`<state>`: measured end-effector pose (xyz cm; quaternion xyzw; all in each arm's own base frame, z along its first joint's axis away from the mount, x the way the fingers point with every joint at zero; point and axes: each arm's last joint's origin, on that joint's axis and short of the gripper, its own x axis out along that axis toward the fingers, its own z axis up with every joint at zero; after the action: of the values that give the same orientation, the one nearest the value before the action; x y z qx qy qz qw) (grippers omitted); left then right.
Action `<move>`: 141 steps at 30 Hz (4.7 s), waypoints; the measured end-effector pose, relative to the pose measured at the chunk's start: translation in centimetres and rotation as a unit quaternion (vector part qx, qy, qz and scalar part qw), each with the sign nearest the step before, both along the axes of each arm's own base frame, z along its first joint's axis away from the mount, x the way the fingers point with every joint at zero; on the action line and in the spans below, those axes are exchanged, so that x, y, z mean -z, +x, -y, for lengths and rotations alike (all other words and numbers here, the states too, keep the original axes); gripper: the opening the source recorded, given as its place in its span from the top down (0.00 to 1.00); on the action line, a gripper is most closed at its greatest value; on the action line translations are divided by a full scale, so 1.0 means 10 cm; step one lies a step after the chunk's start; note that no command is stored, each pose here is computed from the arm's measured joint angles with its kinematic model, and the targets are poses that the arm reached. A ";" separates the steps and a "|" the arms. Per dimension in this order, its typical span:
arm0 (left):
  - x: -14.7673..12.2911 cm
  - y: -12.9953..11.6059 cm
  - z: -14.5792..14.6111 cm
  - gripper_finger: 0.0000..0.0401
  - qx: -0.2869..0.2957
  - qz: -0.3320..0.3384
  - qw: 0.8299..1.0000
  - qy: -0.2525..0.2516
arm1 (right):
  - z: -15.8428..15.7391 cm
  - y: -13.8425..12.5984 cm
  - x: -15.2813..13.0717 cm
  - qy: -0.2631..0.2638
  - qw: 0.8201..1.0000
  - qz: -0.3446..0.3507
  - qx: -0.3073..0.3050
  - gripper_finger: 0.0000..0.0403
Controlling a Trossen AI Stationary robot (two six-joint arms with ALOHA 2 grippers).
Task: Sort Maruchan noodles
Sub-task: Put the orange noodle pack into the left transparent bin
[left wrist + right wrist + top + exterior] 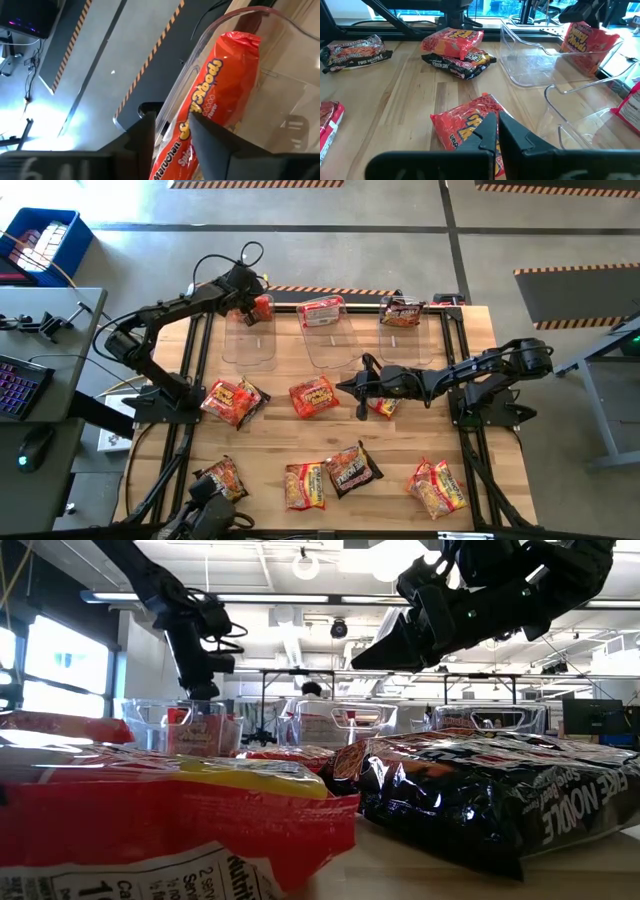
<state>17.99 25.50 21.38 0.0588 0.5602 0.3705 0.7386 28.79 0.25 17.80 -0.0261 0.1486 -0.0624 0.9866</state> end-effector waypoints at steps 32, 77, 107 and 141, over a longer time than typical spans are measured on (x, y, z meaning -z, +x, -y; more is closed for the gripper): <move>0.01 -0.24 -0.21 0.99 -0.052 0.074 0.996 -0.009 | 0.00 0.00 0.00 0.001 1.000 0.000 0.000 1.00; 0.32 0.00 0.08 0.83 0.037 0.057 0.981 -0.183 | 0.00 0.00 0.00 0.005 1.000 0.000 -0.004 1.00; 0.45 0.11 0.09 1.00 0.126 0.063 0.949 -0.281 | 0.00 0.00 0.00 0.007 1.000 -0.002 -0.006 1.00; 0.60 0.25 0.02 0.51 0.094 0.095 0.945 -0.298 | -0.01 0.00 0.01 0.000 1.000 -0.004 -0.014 1.00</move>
<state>20.46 25.27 15.35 -0.1464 0.5643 0.1193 0.8037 28.77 0.33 17.73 -0.0285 0.1525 -0.0484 0.9867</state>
